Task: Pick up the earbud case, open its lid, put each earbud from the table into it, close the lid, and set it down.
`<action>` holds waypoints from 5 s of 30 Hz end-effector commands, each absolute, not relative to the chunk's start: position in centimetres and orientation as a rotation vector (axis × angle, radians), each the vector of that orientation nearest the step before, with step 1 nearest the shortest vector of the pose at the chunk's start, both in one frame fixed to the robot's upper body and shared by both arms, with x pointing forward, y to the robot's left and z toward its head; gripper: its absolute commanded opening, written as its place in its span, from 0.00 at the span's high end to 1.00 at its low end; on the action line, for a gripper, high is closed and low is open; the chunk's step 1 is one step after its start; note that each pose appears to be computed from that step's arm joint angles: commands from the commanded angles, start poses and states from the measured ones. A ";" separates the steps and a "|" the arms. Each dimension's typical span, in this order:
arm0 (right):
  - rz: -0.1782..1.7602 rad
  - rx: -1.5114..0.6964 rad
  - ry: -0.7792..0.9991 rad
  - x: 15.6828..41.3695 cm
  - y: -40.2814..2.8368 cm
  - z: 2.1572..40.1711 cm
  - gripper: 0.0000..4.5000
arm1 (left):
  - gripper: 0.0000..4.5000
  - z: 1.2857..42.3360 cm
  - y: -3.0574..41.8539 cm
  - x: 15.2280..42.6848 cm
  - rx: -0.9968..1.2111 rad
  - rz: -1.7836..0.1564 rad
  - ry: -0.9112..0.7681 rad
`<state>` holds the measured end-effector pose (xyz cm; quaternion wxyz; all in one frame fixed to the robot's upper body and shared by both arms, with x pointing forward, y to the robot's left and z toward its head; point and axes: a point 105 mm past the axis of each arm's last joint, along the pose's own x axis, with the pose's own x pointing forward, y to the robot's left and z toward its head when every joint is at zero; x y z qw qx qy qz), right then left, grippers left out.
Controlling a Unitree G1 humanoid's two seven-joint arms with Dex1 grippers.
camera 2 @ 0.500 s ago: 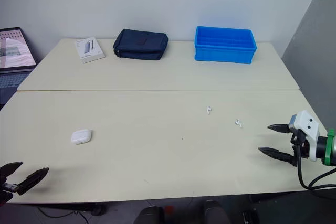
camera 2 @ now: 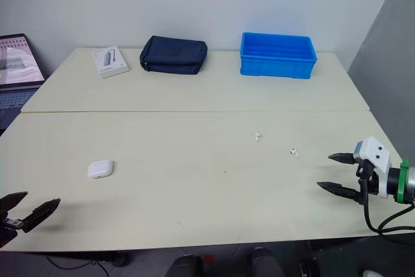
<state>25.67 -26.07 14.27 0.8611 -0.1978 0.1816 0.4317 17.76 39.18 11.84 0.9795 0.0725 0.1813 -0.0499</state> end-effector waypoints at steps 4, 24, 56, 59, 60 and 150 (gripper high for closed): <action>0.910 -0.450 0.335 25.9 -25.8 15.2 0.00 | 0.01 13.2 40.1 17.3 0.160 -0.060 0.335; 1.201 -0.383 0.186 26.9 -17.4 20.1 0.00 | 0.01 9.0 33.1 21.2 -0.101 0.063 0.251; 1.490 -0.414 0.034 27.6 -9.6 22.3 0.00 | 0.14 4.3 31.0 28.1 -0.101 0.058 0.398; 1.488 -0.412 0.037 27.5 -9.6 22.1 0.00 | 0.34 4.0 31.1 27.9 -0.084 0.046 0.436; 1.487 -0.412 0.038 27.5 -9.7 22.1 0.00 | 0.38 3.9 31.2 27.8 -0.078 0.044 0.444; 1.340 -0.615 0.539 25.5 -9.0 15.8 0.83 | 0.00 13.8 4.3 27.7 0.265 -1.535 0.255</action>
